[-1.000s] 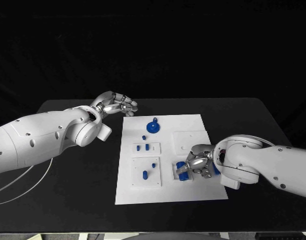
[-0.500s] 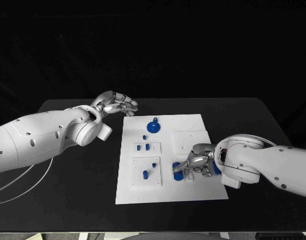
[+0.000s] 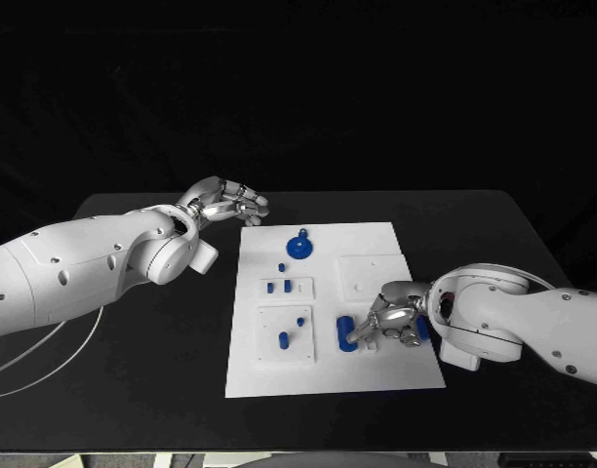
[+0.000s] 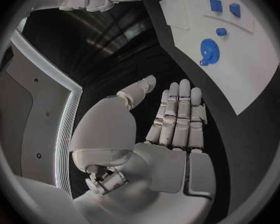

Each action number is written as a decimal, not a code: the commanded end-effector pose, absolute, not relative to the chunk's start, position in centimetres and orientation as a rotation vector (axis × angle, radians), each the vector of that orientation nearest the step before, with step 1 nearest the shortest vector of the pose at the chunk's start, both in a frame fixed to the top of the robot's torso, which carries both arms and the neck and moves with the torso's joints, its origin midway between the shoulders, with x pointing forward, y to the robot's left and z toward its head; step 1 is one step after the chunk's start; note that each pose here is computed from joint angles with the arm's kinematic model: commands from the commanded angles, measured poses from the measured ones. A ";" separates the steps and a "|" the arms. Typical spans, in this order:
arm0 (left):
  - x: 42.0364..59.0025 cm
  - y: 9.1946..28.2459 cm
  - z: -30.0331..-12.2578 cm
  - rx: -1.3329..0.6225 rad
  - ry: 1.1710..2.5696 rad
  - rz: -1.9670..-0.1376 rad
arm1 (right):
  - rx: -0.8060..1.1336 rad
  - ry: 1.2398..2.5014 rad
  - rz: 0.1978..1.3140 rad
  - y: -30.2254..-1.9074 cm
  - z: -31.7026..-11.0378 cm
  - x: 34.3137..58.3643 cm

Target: Assemble the parts on the task board

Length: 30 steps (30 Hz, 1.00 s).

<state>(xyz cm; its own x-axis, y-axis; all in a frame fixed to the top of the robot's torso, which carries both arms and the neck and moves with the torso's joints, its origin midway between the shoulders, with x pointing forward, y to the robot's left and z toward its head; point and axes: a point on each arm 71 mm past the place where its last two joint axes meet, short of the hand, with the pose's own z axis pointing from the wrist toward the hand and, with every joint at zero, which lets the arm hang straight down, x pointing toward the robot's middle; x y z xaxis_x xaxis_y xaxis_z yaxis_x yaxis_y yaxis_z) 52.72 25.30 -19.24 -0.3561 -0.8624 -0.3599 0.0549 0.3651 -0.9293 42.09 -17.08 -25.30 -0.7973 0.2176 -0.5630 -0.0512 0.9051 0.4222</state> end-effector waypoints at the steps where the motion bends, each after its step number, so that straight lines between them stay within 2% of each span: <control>1: 52.7 25.2 -19.2 -0.731 1.641 -1.178 | 0.070 2.443 0.600 -16.8 -25.3 41.9; 30: 52.7 25.2 -19.3 -0.732 1.648 -1.178 | 0.090 2.442 0.503 -16.7 -25.8 42.7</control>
<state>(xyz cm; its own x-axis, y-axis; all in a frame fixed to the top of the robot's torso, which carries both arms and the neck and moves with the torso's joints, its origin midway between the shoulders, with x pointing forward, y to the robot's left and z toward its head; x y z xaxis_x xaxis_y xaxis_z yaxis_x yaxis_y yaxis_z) 52.72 25.33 -19.27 -0.3577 -0.8619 -0.3594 0.0526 0.3656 -0.9293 42.52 -16.36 -25.68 -0.8008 0.1944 -0.5665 -0.0662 0.9113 0.4063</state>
